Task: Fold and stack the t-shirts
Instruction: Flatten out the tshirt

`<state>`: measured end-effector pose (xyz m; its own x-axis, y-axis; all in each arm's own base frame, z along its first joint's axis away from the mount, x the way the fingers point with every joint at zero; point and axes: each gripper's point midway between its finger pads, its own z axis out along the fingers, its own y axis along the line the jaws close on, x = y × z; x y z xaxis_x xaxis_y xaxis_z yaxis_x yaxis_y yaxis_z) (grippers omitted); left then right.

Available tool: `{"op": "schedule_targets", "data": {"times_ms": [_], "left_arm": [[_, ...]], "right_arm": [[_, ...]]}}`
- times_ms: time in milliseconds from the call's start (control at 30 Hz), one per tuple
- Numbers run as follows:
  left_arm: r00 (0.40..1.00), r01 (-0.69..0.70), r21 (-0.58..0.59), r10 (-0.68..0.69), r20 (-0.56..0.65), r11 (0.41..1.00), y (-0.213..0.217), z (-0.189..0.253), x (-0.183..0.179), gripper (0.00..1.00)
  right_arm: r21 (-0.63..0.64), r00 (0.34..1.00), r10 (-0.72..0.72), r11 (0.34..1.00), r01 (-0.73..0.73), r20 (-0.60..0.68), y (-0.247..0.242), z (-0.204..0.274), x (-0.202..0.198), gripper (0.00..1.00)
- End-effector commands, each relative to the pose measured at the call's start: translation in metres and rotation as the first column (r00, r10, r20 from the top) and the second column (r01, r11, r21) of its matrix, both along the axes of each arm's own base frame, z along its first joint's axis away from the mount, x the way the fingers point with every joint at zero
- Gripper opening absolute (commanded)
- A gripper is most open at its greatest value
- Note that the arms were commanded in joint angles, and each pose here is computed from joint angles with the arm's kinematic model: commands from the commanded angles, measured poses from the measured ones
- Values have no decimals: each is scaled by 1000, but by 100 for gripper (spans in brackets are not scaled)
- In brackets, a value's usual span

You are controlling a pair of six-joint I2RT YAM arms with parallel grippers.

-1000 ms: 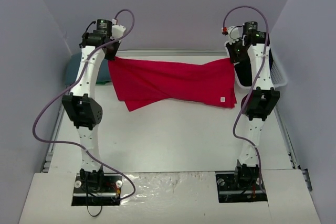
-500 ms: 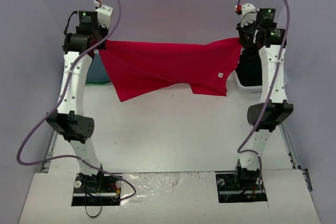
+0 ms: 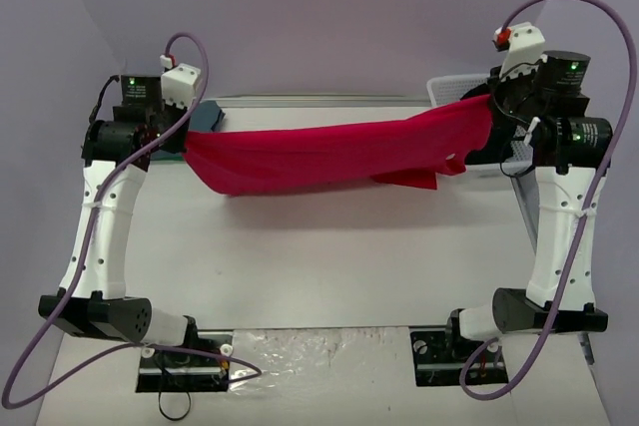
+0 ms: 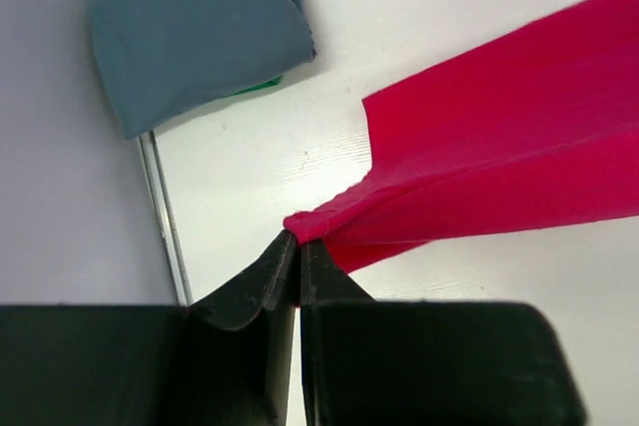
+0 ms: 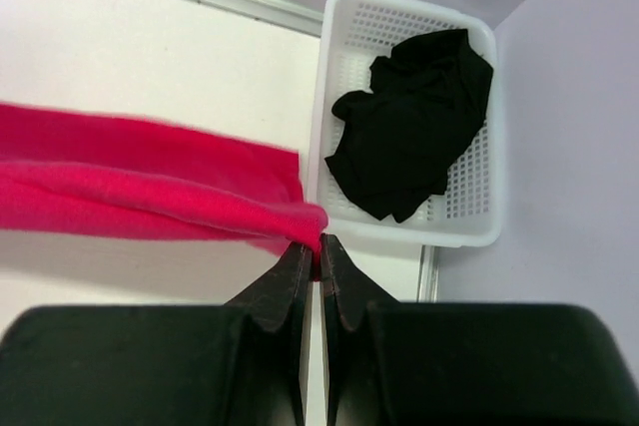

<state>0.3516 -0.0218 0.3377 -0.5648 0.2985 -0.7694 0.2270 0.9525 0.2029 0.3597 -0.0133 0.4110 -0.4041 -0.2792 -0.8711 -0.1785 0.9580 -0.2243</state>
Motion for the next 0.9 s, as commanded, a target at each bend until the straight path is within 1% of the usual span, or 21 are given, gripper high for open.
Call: {"op": "schedule_targets", "data": {"times_ms": [0,100,200,233,267,300,400,433,467,500,533,567,600,633,667,700,733,767,800,833,867], "left_arm": [[996,40,-47,-37,77,998,-3,33,-19,2],[995,29,-87,-21,96,996,-5,41,-19,2],[998,20,-93,-14,63,995,-6,31,-6,2],[999,6,-87,-2,51,996,-3,26,0,2],[1000,-1,-89,3,21,996,-4,14,13,2],[1000,-7,-91,7,5,996,-5,6,21,2],[995,-31,-104,22,-92,994,-8,-33,55,3],[995,-35,-111,24,-98,993,-10,-36,65,2],[988,-38,-121,20,-151,992,-13,-59,83,2],[988,-45,-122,26,-155,991,-14,-65,94,2],[993,-50,-126,35,-115,991,-14,-52,110,2],[988,-70,-113,53,-147,991,-12,-70,128,2],[989,-76,-106,61,-134,991,-11,-67,139,2],[995,-77,-103,70,-71,992,-10,-50,162,2],[997,-68,-95,63,-48,993,-10,-42,169,2],[997,-65,-88,61,-53,994,-10,-51,184,2],[996,-44,-97,51,67,994,-11,0,185,2],[993,-33,-97,44,113,995,-11,15,188,2],[987,-23,-94,38,159,995,-11,30,188,3],[973,-8,-91,28,229,996,-12,54,185,2],[967,-6,-92,29,253,996,-10,65,181,2]], "right_arm": [[53,990,-101,994,96,99,-15,33,-8,0],[67,987,-108,993,101,115,-17,39,-8,0],[62,994,-86,995,81,72,-15,24,8,0],[55,997,-74,996,72,28,-15,7,22,0],[52,998,-58,997,58,4,-15,-2,30,0],[51,997,-55,997,57,-50,-17,-23,48,0],[54,993,-18,998,24,-118,-16,-54,83,0],[65,983,-7,998,19,-183,-16,-85,106,0],[74,980,2,997,13,-199,-15,-94,119,0],[79,979,-7,997,23,-203,-17,-106,147,0],[83,981,-12,996,29,-194,-17,-107,161,0],[82,985,-19,996,33,-171,-19,-104,174,0],[78,993,-28,996,36,-112,-19,-93,196,0],[72,997,-23,997,29,-78,-18,-85,204,0],[50,999,-9,999,12,-47,-15,-80,213,0],[18,999,4,1000,-5,45,-5,-50,216,0],[-14,996,12,1000,-11,84,0,-37,216,0],[-58,987,17,998,-7,162,3,-4,206,0],[-77,979,-2,997,18,205,1,3,211,0],[-79,959,-9,996,33,282,0,37,195,0],[-65,947,-18,997,41,321,0,51,190,0]]}}
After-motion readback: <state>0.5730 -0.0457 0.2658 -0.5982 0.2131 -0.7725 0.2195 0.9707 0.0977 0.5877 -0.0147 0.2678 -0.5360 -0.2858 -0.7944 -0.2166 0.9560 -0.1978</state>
